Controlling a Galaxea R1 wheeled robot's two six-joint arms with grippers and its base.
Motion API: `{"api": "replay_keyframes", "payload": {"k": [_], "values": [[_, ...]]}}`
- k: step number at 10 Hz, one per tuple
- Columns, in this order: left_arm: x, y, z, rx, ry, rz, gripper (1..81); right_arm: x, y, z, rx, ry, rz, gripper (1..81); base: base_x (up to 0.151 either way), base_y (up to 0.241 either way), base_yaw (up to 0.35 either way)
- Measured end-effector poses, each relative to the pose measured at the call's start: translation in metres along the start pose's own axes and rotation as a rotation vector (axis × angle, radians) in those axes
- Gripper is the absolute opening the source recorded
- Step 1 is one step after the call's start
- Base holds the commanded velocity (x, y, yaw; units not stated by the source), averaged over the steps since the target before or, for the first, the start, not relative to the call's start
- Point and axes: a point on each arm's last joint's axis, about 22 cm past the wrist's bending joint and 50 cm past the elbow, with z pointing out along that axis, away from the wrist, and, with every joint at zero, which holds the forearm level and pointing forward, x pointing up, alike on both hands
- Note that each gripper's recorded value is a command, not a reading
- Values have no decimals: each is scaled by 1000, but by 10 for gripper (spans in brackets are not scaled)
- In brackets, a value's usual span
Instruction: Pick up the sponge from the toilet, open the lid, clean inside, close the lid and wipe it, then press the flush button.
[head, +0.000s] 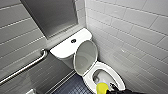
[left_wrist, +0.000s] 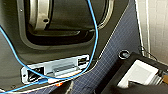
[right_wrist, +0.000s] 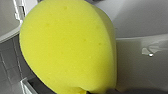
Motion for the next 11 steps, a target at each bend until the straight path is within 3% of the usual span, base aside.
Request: {"api": "replay_keyframes", "payload": {"k": [8, 11], "values": [[1, 0, 0, -1, 1, 6, 811, -14, 117, -94, -140, 24, 78, 10, 0, 0, 0], [8, -5, -8, -47, -7, 19, 811, -55, 180, -108, -252, -21, 99, 10, 0, 0, 0]]}}
